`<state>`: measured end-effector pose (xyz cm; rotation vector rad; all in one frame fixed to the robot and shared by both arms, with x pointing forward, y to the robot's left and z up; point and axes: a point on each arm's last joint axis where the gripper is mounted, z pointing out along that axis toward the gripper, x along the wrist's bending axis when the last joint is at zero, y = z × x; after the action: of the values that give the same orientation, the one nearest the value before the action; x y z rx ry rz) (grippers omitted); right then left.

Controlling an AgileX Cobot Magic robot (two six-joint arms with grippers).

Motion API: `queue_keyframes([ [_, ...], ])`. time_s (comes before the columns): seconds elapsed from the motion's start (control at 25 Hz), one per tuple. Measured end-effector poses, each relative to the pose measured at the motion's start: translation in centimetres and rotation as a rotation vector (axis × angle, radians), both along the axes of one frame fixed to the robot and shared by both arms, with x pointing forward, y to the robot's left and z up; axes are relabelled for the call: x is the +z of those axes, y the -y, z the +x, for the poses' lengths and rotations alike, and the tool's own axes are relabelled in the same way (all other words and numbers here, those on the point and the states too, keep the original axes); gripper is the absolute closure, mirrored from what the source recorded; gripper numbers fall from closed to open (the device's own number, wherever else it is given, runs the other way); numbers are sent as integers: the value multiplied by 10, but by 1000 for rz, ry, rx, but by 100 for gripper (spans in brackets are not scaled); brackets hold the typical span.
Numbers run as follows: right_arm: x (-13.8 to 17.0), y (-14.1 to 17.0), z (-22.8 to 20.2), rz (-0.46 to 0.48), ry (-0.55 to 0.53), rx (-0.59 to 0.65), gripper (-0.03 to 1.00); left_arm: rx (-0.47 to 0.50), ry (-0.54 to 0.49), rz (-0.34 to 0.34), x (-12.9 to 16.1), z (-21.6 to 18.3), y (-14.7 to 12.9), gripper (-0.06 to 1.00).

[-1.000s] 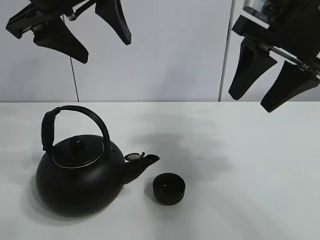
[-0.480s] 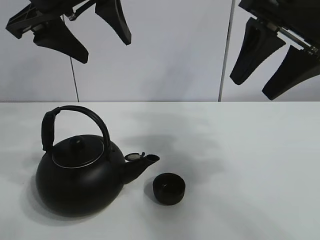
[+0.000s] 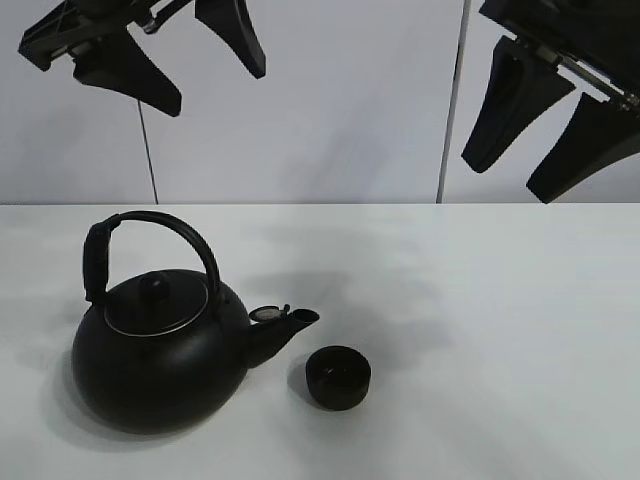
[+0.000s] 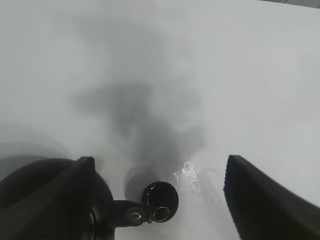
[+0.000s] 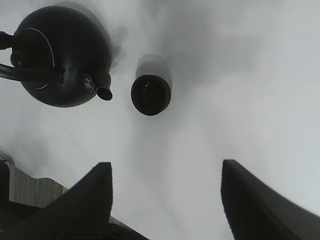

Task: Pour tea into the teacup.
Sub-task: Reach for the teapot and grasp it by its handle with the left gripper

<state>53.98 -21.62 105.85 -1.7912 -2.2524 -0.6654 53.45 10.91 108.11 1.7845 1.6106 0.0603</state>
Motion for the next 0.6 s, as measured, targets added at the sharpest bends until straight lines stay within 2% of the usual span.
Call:
queue_keyframes([
  [0.24,0,0,0,-1,0,1,54,20,66,-35,5,5,1,42],
  [0.6,0,0,0,-1,0,1,54,15,95,-38,6,7,2,44],
])
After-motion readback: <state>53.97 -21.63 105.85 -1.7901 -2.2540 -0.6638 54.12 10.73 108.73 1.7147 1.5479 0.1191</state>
